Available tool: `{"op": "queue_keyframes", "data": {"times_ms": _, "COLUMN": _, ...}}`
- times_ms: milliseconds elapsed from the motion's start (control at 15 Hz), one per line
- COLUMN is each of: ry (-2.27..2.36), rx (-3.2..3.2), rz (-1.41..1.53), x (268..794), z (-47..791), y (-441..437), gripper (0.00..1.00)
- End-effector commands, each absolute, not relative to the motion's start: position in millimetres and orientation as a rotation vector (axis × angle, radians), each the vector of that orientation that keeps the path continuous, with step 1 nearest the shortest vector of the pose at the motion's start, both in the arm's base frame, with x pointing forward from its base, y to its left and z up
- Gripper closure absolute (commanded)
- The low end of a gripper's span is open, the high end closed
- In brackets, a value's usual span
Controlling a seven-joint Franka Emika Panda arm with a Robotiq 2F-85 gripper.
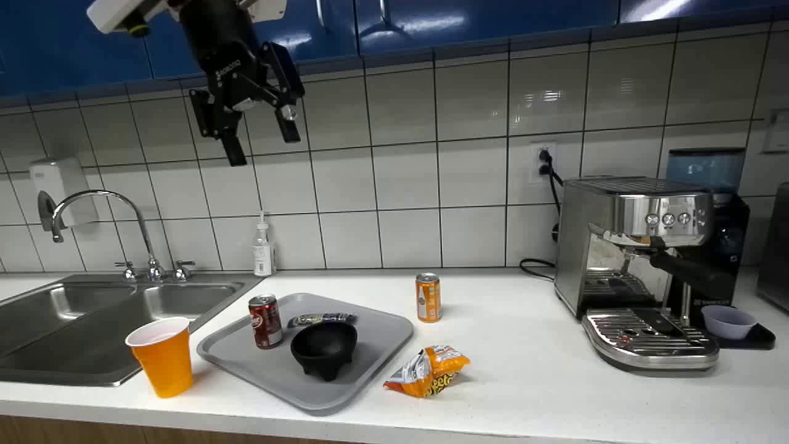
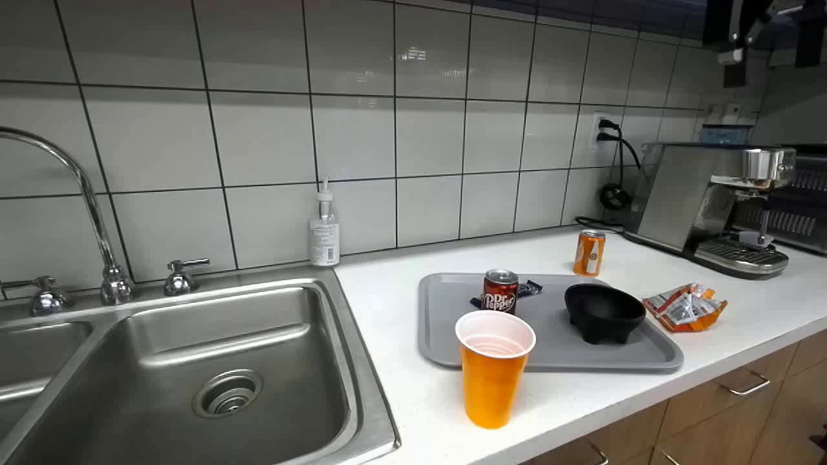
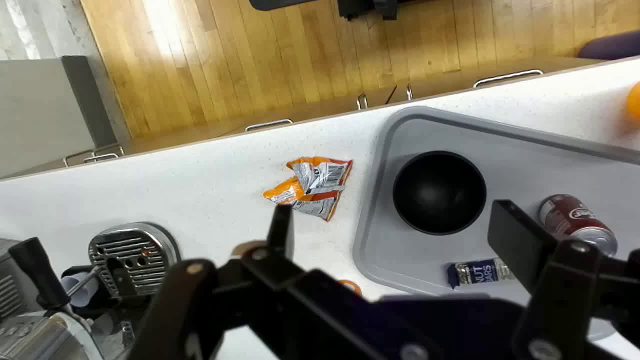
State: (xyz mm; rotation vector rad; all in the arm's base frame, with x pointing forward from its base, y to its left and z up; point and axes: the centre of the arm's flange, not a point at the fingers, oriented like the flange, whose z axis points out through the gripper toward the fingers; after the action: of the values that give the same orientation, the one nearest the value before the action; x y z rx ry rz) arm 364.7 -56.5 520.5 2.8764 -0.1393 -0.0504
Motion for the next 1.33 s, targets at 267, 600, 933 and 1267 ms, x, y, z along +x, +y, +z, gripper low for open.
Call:
{"op": "queue_keyframes", "data": {"times_ms": 267, "ry": -0.139, "rx": 2.877, "rz": -0.05, "x": 364.7, "z": 520.3, "y": -56.5, "gripper": 0.0}}
{"op": "queue_keyframes", "data": {"times_ms": 600, "ry": -0.114, "rx": 2.886, "rz": 0.009, "x": 371.1, "z": 506.6, "y": -38.0, "gripper": 0.0}}
{"op": "queue_keyframes", "data": {"times_ms": 933, "ry": -0.064, "rx": 2.913, "rz": 0.121, "x": 384.6, "z": 480.4, "y": 1.8, "gripper": 0.0}}
{"op": "queue_keyframes", "data": {"times_ms": 1267, "ry": -0.077, "rx": 2.946, "rz": 0.161, "x": 396.7, "z": 449.4, "y": 37.7, "gripper": 0.0}}
